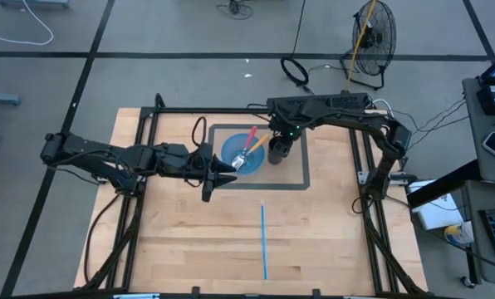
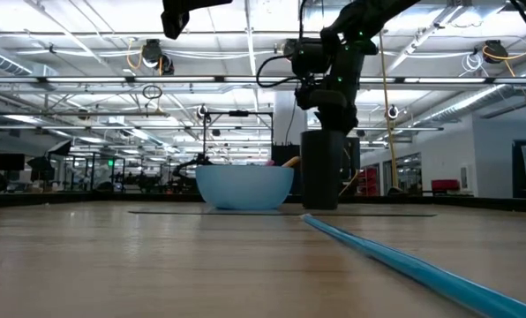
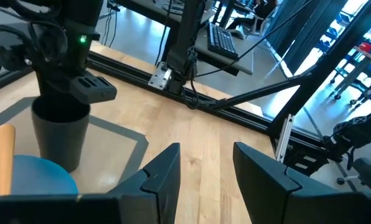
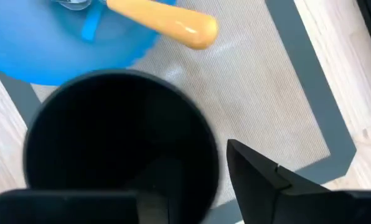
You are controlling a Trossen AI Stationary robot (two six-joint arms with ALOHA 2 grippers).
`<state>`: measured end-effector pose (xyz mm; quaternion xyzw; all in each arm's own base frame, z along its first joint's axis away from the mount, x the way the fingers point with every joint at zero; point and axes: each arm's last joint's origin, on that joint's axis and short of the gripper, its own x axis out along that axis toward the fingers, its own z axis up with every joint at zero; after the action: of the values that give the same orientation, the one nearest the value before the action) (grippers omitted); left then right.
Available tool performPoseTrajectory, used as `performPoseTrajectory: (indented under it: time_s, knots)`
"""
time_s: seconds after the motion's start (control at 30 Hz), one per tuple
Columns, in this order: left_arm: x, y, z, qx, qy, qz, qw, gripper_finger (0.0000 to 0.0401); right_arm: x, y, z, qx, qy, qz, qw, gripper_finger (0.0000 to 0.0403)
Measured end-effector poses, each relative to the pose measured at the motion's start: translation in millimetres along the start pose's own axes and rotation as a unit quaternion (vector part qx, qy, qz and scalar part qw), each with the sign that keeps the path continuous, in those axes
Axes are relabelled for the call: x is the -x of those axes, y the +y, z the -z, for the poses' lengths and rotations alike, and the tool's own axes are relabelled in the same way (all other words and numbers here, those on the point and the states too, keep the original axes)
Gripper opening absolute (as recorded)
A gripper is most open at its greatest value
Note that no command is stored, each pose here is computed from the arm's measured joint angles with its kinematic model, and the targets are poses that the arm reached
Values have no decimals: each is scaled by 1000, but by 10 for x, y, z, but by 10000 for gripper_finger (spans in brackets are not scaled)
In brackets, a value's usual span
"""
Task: Pick & Place Utensil
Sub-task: Put the black cup on the right side of the blue bowl, then put the blue straw into the black cup
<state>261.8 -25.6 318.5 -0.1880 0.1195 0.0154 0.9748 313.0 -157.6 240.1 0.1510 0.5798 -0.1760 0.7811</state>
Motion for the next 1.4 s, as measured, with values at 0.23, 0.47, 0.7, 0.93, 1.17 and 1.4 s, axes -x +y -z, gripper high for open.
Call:
performPoseTrajectory:
  time_s: [0.23,0.47,0.7,0.93,1.17,1.4]
  knots:
    - [0,0,0,1,0,0,1000,152,0,0,12,-2,6,0,1000,124]
    - [0,0,0,2,0,0,1000,152,44,1,33,0,8,0,1000,133]
    - [0,1,-1,0,-1,-1,1000,152,245,6,49,12,-27,0,1000,150]
    - [-1,4,-2,-2,-3,-8,1000,152,386,24,90,13,-41,-26,999,181]
    - [-1,4,-2,-1,-4,-8,1000,152,519,27,128,3,-57,-25,998,235]
    - [-1,4,-2,-1,-4,-8,1000,152,746,25,235,-13,-72,-10,997,267]
